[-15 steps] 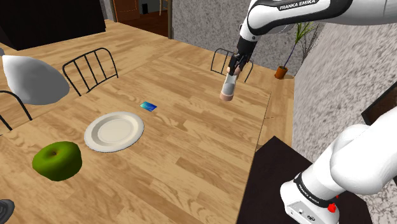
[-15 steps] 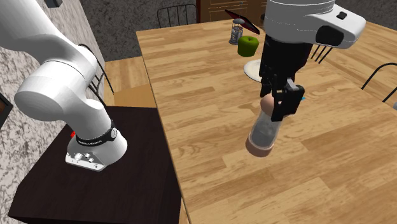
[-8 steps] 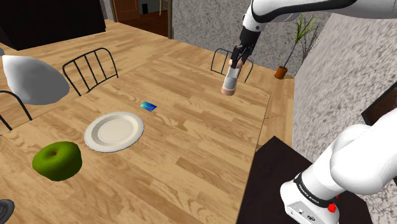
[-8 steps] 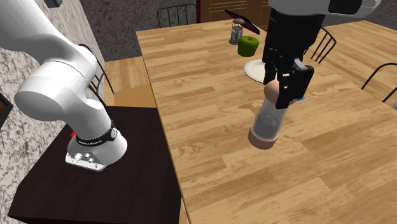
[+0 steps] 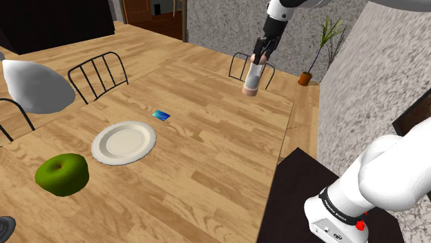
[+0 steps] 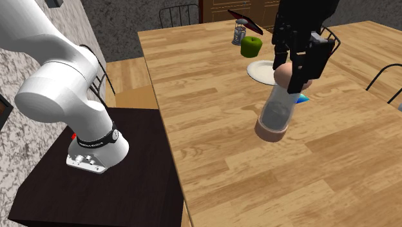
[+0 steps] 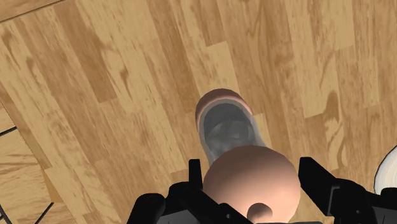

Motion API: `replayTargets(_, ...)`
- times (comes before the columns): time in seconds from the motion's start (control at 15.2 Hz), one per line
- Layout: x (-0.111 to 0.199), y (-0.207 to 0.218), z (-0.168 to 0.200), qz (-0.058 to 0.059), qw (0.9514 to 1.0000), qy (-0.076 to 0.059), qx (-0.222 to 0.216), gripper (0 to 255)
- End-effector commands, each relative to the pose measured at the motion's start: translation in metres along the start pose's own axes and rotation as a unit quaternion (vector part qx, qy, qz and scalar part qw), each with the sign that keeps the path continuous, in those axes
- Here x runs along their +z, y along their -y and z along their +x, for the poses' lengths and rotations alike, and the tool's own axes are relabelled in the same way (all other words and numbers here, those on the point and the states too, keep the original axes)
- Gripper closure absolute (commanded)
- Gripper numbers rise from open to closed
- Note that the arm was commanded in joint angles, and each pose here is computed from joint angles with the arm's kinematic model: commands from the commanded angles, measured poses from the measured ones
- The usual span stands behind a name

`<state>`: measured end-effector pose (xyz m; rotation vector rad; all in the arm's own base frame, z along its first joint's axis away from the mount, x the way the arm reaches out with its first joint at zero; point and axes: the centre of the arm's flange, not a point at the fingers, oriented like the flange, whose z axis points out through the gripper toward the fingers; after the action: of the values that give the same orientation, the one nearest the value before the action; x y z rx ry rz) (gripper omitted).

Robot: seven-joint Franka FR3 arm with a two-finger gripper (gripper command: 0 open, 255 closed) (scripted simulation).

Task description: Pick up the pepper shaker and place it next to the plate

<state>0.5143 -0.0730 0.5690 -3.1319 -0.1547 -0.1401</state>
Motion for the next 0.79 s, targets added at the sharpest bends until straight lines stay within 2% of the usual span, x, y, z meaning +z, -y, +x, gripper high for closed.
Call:
replayTargets(0.0,-0.011,0.000,0.001,0.000,1.0000,0.000,0.000,255)
replayTargets(0.73,-0.069,-0.001,0.006,0.000,1.0000,0.000,0.000,255)
